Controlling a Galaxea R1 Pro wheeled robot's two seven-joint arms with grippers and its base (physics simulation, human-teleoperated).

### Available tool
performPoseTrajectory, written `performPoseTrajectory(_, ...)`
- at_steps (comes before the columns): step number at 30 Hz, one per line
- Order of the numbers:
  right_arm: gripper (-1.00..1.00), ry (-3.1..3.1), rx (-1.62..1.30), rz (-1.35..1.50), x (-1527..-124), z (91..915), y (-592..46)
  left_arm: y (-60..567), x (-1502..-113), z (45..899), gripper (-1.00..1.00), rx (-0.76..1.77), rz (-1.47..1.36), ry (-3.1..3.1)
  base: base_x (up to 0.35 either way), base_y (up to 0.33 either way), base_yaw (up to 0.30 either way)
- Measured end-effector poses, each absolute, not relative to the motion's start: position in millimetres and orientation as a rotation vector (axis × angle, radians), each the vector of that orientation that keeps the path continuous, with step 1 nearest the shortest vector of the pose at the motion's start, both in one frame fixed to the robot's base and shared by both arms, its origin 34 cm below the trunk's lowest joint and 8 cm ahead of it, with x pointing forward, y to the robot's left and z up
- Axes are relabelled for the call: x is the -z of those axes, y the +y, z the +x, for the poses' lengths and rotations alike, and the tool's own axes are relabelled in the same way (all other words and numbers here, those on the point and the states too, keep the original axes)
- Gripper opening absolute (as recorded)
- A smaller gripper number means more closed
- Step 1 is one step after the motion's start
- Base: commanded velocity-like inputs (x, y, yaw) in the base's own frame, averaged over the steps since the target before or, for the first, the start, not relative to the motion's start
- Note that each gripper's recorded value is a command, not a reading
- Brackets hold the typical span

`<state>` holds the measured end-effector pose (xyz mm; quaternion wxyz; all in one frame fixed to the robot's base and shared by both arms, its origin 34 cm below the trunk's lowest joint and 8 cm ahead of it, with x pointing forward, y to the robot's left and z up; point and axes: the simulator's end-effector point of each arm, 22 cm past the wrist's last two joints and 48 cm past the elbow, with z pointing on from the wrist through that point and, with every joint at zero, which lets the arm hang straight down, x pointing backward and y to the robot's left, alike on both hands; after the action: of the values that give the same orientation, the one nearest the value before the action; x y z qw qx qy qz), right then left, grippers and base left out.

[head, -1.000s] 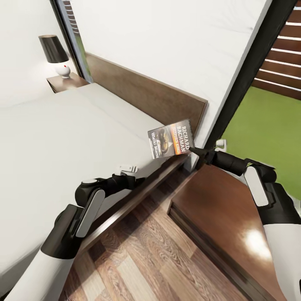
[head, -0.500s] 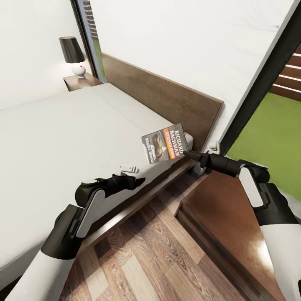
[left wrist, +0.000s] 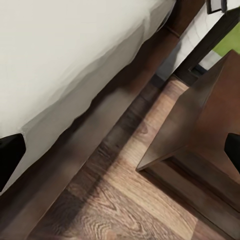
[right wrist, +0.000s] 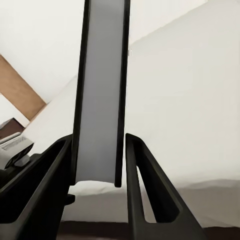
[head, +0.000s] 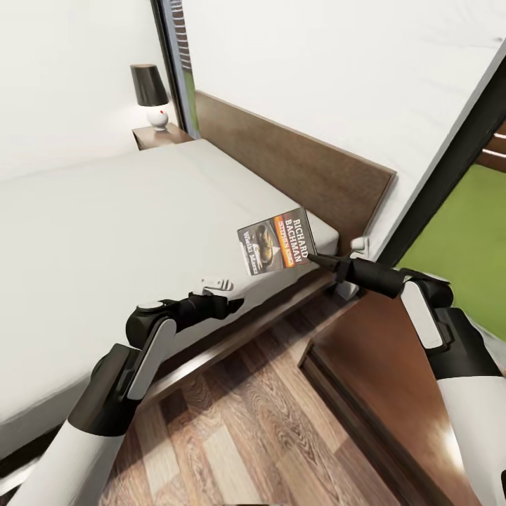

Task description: In the bedroom, move the book from the bed onto either nightstand, and place the two sandals side by side next to the bed.

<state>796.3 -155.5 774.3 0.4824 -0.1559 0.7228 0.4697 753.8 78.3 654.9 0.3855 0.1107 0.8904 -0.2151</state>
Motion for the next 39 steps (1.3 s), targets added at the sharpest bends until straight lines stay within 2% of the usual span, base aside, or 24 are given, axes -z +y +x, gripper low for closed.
performPoseTrajectory(39, -1.00, 1.718, -1.120, -0.407, -724.9, 773.6, -156.1, 78.3, -604.9, 737.1, 1.00, 0.535, 0.294, 2.216, 0.000, -0.003, 0.183)
